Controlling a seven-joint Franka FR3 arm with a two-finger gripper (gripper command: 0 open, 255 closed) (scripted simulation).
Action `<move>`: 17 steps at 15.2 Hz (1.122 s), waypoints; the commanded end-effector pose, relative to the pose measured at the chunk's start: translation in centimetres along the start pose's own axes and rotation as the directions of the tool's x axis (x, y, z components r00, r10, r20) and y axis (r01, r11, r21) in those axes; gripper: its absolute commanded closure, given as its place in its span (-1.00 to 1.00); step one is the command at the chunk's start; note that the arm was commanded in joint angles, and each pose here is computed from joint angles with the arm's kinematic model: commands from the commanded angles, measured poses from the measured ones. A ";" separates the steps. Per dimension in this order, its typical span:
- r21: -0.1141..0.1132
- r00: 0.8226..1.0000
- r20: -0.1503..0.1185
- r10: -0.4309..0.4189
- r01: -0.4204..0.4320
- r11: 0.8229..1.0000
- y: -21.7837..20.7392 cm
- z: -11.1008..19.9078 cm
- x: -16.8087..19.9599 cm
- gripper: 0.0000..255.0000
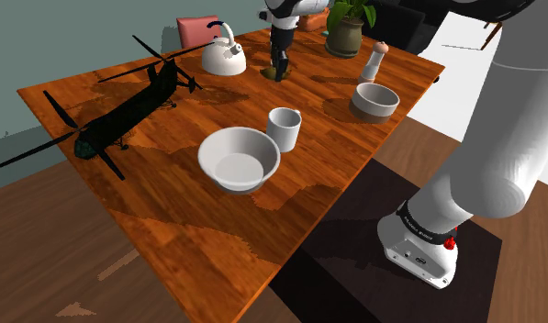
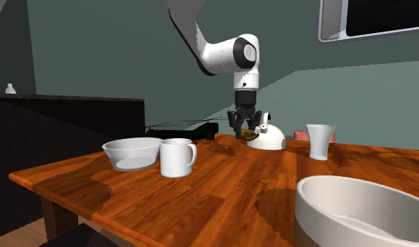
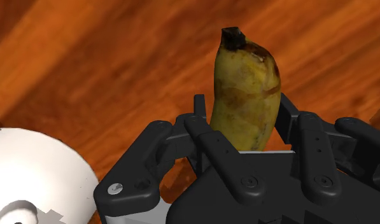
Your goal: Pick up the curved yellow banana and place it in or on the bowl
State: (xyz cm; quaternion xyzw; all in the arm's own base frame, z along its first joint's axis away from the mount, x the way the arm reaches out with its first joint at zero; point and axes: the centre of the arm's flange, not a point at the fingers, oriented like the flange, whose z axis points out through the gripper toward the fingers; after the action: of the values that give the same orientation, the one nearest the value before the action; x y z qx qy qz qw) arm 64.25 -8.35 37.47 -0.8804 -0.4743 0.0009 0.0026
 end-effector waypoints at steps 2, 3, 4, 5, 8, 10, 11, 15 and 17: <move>0.000 1.000 0.000 0.000 0.000 1.000 -0.1 -1.6 0.1 1.00; 0.000 1.000 0.000 0.000 0.000 1.000 -0.1 -2.1 0.1 1.00; 0.000 1.000 0.000 0.000 0.000 1.000 -0.1 -2.6 0.1 1.00; 0.000 1.000 0.000 0.000 0.000 1.000 -0.1 -3.2 0.1 1.00; 0.000 1.000 0.000 0.000 0.000 1.000 -0.1 -4.8 0.1 1.00; 0.000 1.000 0.000 0.000 0.000 1.000 -0.1 -5.8 0.1 1.00; 0.000 1.000 0.000 0.000 0.000 1.000 -0.1 -6.2 0.1 1.00; 0.000 1.000 0.000 0.000 0.000 1.000 -4.8 -6.1 2.4 1.00; 0.000 1.000 0.000 0.000 0.000 1.000 -7.2 -6.1 3.6 1.00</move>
State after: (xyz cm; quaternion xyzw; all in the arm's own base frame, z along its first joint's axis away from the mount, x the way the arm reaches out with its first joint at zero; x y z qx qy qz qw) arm 61.07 -2.64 43.39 -0.8802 -0.4746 0.0011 0.0030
